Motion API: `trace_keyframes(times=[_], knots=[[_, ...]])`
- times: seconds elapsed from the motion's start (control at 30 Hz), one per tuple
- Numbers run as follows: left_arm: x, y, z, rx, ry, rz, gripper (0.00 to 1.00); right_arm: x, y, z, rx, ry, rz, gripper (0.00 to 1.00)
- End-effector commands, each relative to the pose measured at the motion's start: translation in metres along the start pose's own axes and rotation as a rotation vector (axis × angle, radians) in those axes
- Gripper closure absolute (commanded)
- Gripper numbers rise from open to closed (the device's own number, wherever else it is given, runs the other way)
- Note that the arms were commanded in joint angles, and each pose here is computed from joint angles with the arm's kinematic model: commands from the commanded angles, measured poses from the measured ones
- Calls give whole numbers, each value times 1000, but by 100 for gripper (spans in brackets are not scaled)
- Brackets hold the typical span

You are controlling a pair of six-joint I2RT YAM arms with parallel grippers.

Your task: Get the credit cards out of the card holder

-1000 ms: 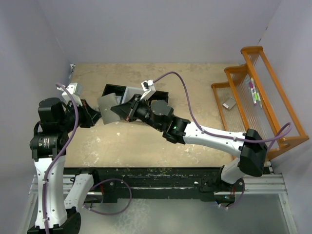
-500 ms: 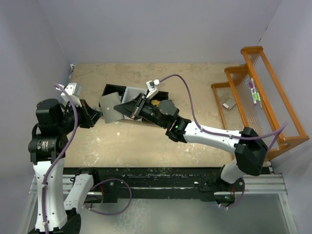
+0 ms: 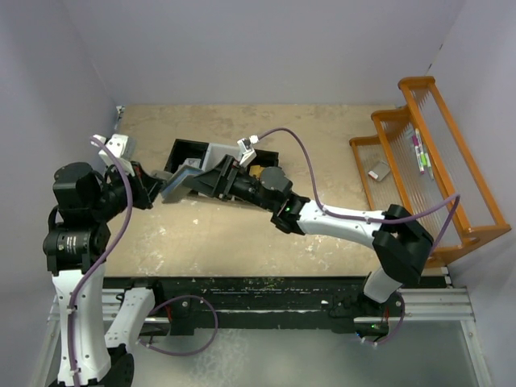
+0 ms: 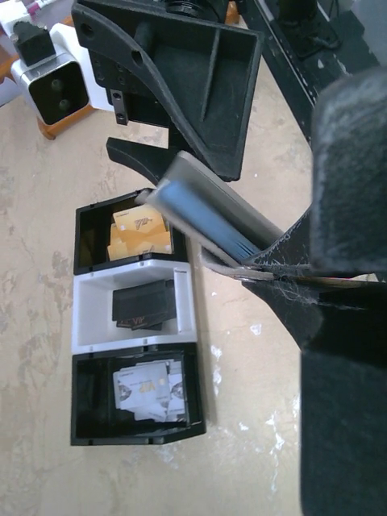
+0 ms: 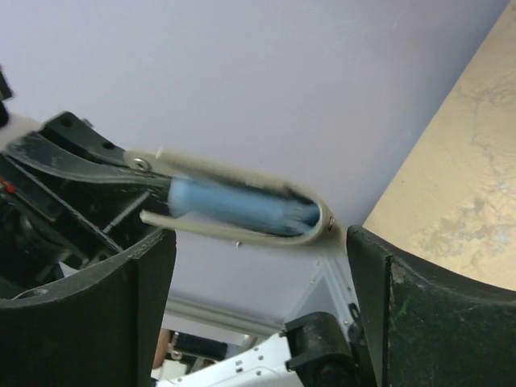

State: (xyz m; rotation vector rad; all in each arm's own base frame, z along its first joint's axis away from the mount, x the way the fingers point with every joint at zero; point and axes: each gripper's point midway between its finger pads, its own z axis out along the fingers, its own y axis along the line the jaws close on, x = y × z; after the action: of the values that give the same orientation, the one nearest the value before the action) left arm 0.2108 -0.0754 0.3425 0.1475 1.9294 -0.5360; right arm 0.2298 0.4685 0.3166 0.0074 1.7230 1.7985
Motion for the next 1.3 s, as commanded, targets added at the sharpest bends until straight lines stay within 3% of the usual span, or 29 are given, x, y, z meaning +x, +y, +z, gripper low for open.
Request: trace_keyframes(times=[0.0,0.07,0.3,0.6,0.77,0.9,1.2,1.23,1.27], knots=[[-30,-9,-5,48,-78,188,100,-11,15,-4,-58,9,-42,7],[-32,-12,-6,68,-75,232,100,-12,2,-5,-21,27,-77,1],[-38,-22,-14,124,-60,329,100,-20,-9,-17,-63,151,-269,0],[-32,-51,-21,288,4,295,100,-14,5,-24,-122,323,-603,1],[-29,-62,-22,362,51,238,100,-25,28,-25,-170,298,-701,9],[-33,-67,-23,385,54,206,100,-29,42,-23,-216,267,-737,24],[-24,-66,-14,411,116,129,100,-17,68,-32,-303,247,-664,96],[-22,-65,-14,408,120,126,99,-17,69,-33,-304,246,-655,100],[-21,-64,-13,408,124,123,91,-17,70,-33,-299,247,-646,100]])
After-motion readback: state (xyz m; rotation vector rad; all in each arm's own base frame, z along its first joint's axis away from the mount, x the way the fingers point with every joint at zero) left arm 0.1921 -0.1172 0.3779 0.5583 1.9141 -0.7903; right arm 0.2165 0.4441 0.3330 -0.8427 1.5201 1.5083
